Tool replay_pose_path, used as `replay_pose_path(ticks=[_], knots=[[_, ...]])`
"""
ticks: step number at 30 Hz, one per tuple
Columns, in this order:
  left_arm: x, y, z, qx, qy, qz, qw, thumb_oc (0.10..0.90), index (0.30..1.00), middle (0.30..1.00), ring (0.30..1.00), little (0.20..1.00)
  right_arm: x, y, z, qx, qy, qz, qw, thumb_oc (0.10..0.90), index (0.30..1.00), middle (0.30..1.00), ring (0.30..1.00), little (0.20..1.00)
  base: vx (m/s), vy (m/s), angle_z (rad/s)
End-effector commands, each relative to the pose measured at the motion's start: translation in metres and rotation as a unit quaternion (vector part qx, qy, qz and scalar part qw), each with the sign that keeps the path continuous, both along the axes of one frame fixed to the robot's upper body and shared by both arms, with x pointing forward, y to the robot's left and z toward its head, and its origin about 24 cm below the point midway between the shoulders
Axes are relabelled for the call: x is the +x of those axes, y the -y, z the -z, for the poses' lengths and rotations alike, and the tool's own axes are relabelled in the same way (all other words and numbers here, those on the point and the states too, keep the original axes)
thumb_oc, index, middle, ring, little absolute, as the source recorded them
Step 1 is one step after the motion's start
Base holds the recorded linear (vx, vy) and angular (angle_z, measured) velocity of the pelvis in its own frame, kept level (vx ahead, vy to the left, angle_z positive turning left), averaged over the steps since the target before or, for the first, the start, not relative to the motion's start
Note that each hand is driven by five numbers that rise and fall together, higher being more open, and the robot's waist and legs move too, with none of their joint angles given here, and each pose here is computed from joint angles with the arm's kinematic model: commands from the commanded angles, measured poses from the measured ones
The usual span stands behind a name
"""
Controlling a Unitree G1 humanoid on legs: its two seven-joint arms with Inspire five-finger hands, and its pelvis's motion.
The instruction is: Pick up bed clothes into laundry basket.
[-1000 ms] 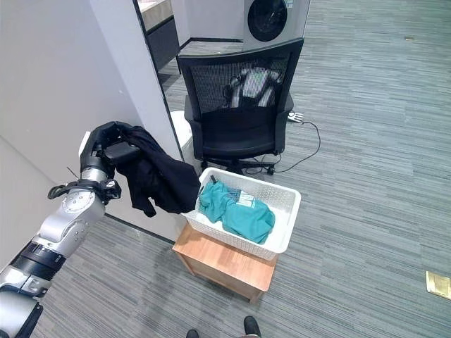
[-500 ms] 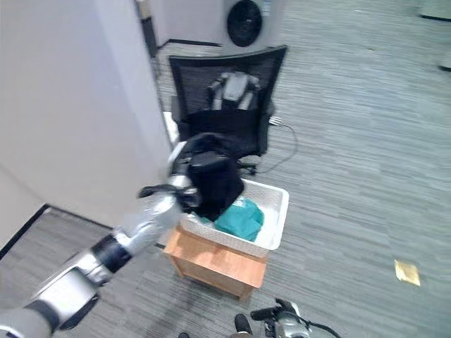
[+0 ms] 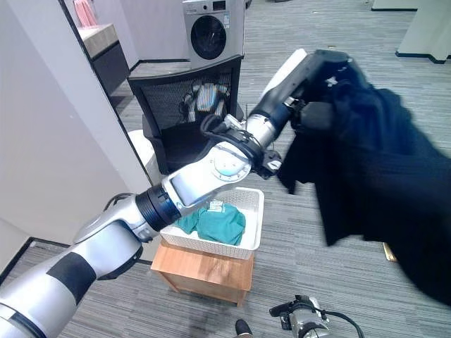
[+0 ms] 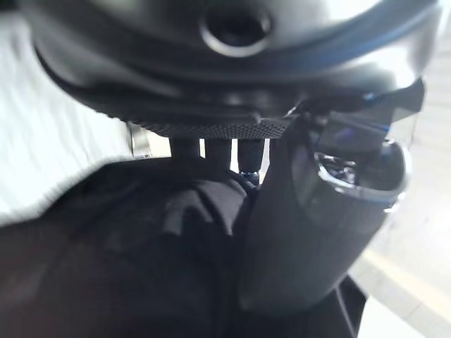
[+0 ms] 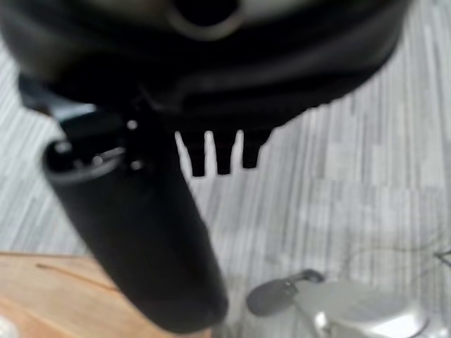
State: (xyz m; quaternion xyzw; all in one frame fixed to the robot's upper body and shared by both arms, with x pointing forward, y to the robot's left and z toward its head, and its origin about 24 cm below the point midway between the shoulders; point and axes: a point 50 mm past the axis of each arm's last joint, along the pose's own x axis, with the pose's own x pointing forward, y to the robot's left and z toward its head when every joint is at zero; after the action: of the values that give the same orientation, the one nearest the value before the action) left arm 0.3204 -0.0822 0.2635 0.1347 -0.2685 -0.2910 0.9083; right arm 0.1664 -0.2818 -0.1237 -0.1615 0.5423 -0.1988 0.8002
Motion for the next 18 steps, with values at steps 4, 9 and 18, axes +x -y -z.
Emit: replay_pose_path(ticks=[4,9,18], knots=[[-0.004,0.002,-0.098,0.011,0.203,-0.072,0.976,0.4,0.3,0.3,0.3,0.3,-0.012,0.035,-0.01,-0.034,-0.015,0.051,0.998,0.8,0.9,0.9,0.9,0.9,0.0,-0.026,-0.04],[0.002,-0.003,-0.093,0.036,0.218,-0.091,0.971,0.4,0.3,0.3,0.3,0.3,-0.01,0.038,-0.013,-0.037,-0.02,0.049,0.998,0.8,0.9,0.9,0.9,0.9,-0.01,-0.016,0.0],[0.024,-0.019,-0.054,0.075,0.178,-0.136,0.972,0.4,0.3,0.3,0.3,0.3,-0.008,0.017,-0.004,-0.015,-0.027,0.025,0.999,0.8,0.9,0.9,0.9,0.9,-0.02,-0.012,0.04]])
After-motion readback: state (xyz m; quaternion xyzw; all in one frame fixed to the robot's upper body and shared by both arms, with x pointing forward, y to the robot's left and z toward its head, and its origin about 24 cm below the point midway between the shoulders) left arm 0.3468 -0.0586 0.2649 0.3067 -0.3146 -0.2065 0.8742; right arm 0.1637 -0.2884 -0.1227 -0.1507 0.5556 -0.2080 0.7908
